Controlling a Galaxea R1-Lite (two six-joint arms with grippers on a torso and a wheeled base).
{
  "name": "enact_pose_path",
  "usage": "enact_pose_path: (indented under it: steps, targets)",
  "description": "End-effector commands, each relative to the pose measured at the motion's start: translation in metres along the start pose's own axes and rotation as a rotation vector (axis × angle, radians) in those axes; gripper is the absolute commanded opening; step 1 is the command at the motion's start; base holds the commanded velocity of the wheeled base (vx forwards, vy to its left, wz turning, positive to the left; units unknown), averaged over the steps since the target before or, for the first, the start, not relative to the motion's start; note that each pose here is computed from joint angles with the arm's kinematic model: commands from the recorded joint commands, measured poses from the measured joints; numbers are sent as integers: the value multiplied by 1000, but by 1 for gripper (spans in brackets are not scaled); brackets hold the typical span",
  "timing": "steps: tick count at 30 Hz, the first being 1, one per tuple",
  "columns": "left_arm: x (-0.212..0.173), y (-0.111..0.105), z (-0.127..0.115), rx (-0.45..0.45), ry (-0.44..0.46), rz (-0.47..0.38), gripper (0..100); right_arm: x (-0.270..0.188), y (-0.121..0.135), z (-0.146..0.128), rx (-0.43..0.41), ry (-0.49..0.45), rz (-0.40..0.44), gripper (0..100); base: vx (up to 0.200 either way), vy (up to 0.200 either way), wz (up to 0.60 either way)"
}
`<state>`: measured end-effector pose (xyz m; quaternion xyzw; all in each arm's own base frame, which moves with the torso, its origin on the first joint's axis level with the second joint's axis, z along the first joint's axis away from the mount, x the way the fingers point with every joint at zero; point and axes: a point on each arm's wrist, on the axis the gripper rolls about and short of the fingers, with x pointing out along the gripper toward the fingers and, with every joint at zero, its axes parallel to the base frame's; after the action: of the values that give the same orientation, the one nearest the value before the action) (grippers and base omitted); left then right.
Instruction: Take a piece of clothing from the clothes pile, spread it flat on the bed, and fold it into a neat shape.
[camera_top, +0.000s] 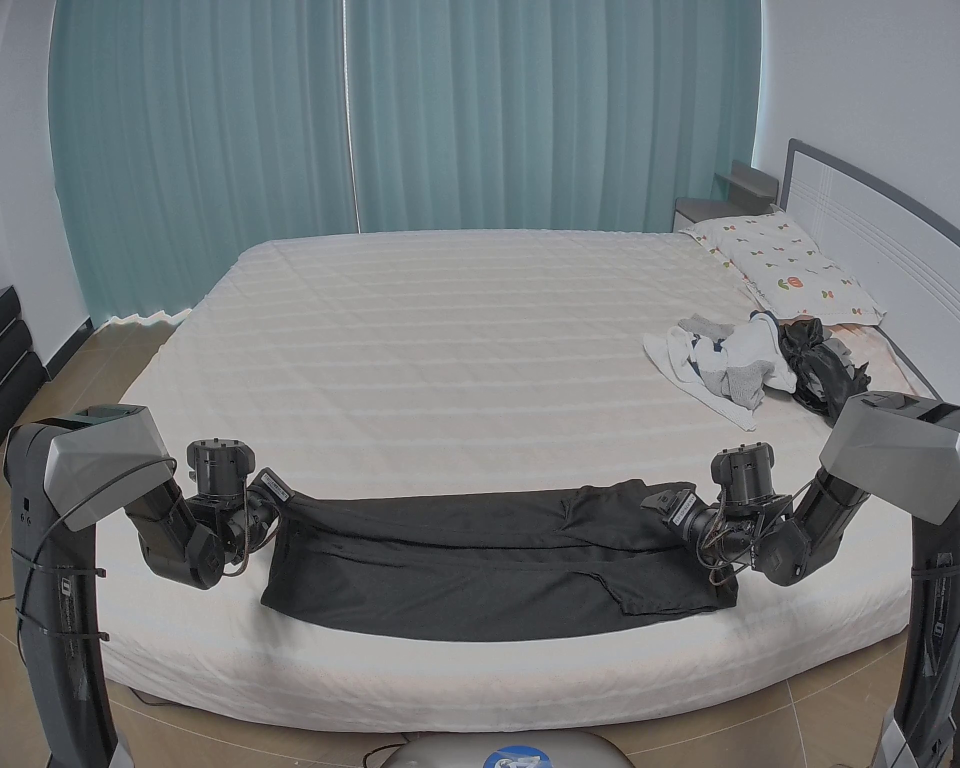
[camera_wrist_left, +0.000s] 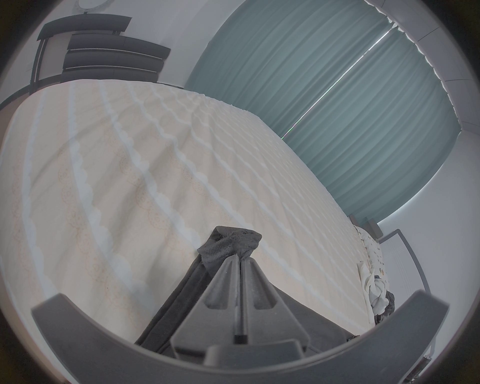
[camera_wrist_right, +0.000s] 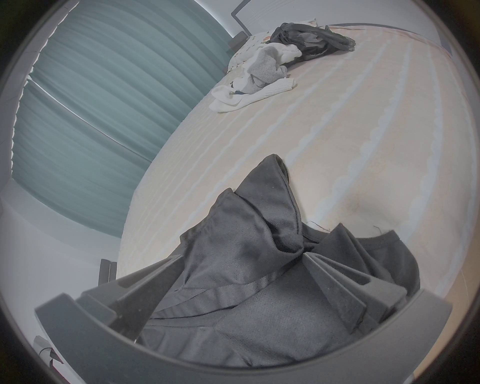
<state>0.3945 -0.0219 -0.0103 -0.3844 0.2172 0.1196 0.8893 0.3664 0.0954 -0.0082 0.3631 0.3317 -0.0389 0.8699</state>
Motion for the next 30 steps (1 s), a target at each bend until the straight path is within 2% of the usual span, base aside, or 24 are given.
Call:
enact_pose_path:
  steps: [1,10,11,14,17,21,28,30]
  targets:
    - [0,-2,1,-1,-5,-5,0,7,-3,-4,-12,10,-8,100,0,0,0]
    - [1,-1,1,-2,-6,-5,0,14,-1,-3,-48,8,-5,100,0,0,0]
    - [1,-1,1,-2,-6,-5,0,14,-1,-3,-47,8,-7,0,0,0,0]
    - [1,-1,1,-2,-6,-5,0,14,-2,-5,-59,14,-14,0,0,0,0]
    - [1,-2,2,-2,-9,-8,0,14,-5,-7,-78,31,-58,0,0,0,0]
    - [1,-2,2,-2,-9,-6,0,13,-4,-5,-75,26,-61,0,0,0,0]
    - [1,-4,4,-1,-19,-20,0,8,3,10,-39,-22,-26,0,0,0,0]
    - [4,-11,10,-2,-41,-43,0,4,8,23,8,-80,22,0,0,0,0]
